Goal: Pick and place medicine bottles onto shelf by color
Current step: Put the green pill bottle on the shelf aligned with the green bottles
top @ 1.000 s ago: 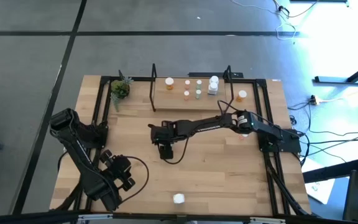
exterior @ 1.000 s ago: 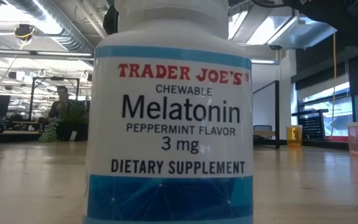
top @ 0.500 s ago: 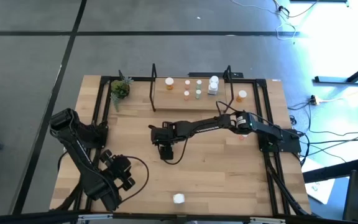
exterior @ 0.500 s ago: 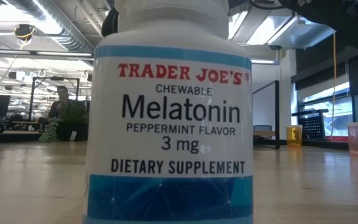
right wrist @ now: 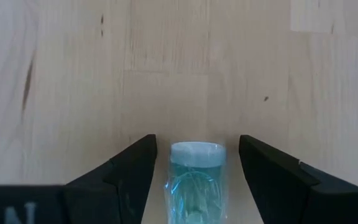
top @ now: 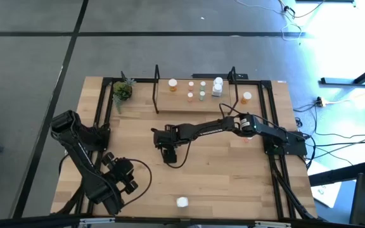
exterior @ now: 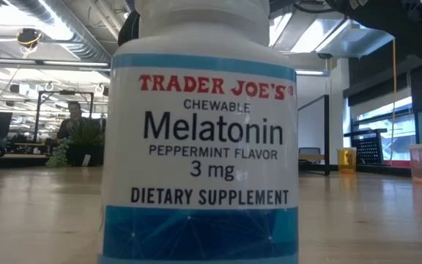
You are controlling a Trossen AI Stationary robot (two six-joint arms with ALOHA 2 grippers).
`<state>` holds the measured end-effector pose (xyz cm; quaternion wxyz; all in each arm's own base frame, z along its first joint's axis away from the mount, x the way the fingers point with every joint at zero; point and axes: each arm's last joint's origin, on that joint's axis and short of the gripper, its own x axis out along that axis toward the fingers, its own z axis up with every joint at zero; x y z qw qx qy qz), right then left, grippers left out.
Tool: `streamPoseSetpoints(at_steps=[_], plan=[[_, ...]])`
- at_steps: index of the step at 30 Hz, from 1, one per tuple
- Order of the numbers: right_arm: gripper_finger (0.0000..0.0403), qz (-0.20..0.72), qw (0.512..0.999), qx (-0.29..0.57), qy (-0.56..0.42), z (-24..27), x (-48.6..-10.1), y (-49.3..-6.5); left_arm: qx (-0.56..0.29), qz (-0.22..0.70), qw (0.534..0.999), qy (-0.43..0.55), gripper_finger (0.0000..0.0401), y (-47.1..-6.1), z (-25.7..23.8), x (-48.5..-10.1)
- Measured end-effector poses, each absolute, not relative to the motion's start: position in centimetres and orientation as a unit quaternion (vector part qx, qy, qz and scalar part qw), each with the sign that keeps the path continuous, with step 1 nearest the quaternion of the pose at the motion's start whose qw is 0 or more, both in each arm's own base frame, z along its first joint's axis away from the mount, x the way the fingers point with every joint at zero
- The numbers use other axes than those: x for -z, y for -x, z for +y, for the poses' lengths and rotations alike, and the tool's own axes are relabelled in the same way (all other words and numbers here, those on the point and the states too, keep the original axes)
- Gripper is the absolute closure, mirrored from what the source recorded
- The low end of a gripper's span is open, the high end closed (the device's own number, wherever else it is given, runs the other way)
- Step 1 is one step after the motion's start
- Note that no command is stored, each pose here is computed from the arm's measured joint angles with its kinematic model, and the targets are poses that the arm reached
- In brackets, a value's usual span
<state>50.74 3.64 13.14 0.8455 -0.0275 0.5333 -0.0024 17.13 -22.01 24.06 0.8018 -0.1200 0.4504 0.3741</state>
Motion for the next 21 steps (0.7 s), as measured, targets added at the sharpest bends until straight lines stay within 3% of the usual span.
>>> streamPoseSetpoints(at_steps=[12,21], plan=[[0.0287,0.529,0.849,0.005,0.018,3.74,-13.08,-50.85,-0.374,0.45,0.802,0.12,0.0206,-17.13,-22.01,-24.05],[0.0271,0.526,0.85,0.0,0.031,3.71,-13.09,-50.91,-0.374,0.45,0.802,0.12,0.0206,-17.13,-22.01,-24.05]])
